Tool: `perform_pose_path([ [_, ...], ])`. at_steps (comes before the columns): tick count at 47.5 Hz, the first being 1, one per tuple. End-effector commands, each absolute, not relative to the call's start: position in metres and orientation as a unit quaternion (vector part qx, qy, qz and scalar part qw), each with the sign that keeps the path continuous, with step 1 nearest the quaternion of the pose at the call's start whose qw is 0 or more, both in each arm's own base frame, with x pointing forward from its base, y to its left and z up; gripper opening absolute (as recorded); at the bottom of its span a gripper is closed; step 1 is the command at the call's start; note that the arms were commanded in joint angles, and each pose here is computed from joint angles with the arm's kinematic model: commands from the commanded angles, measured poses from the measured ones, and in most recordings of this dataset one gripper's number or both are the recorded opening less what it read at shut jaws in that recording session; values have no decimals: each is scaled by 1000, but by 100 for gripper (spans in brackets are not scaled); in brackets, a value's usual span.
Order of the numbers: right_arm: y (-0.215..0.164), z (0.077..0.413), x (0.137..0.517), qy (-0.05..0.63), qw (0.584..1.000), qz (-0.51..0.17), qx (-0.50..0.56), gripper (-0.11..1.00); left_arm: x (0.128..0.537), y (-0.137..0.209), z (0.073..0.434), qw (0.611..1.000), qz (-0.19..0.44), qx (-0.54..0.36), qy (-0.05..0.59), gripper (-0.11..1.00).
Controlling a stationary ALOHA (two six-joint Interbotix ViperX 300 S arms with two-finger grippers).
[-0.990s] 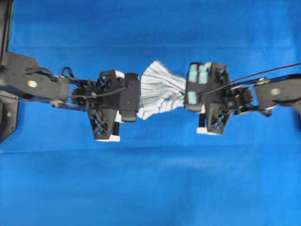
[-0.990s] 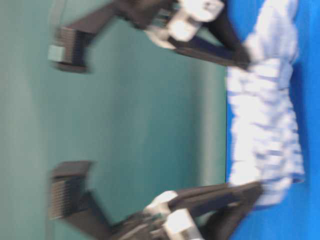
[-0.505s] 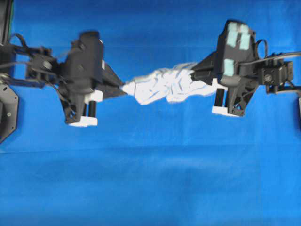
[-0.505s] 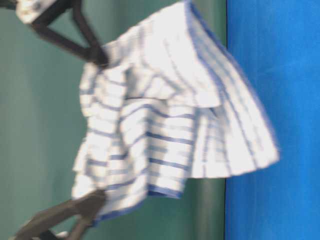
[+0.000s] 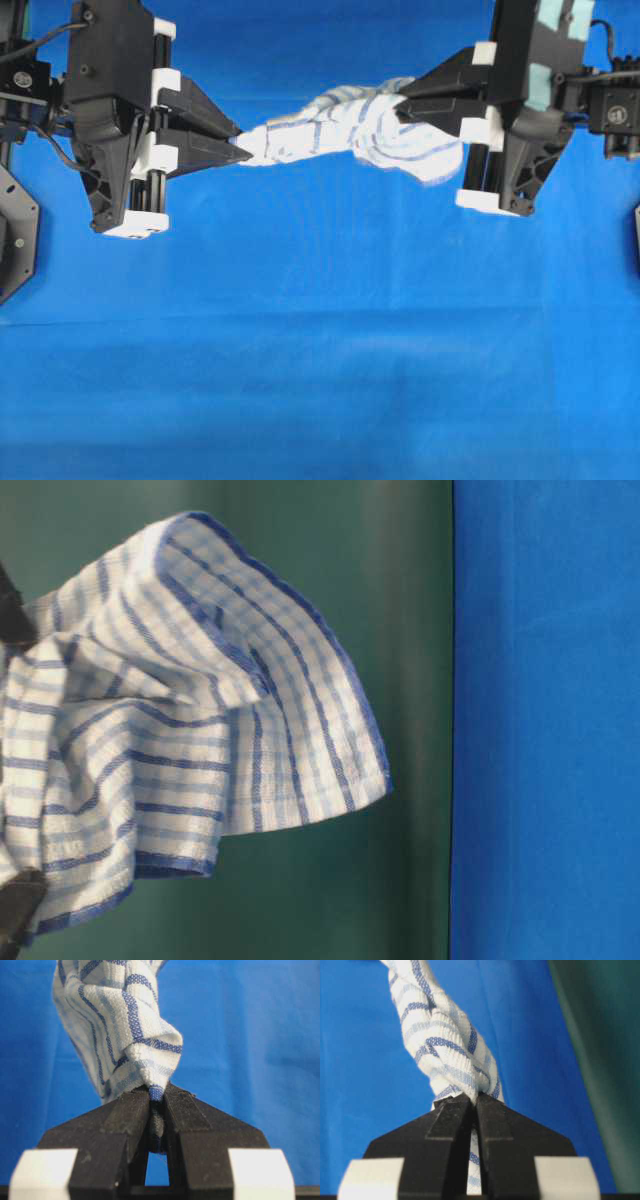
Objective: Lift the towel with both arms.
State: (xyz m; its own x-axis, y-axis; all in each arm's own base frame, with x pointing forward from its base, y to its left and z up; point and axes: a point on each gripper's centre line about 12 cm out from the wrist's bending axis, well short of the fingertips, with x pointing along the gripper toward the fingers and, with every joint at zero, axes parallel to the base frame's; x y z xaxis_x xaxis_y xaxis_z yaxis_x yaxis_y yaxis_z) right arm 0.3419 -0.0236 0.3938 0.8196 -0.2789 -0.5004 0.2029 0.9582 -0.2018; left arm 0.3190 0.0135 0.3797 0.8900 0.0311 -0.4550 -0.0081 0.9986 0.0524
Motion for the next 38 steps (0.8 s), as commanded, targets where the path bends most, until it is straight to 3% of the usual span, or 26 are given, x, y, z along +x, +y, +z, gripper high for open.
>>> perform_pose_path([
  [1,-22,410,338,251,957,-125,-69,3,316,14,396,977,13,26,213,4],
  [31,-19,409,339,249,959,-121,-63,4,316,13,396,977,10,28,212,5],
  [34,-19,408,340,250,959,-121,-62,8,315,12,396,977,9,28,210,13],
  [38,-19,408,340,251,959,-120,-61,34,313,10,395,978,6,29,209,37],
])
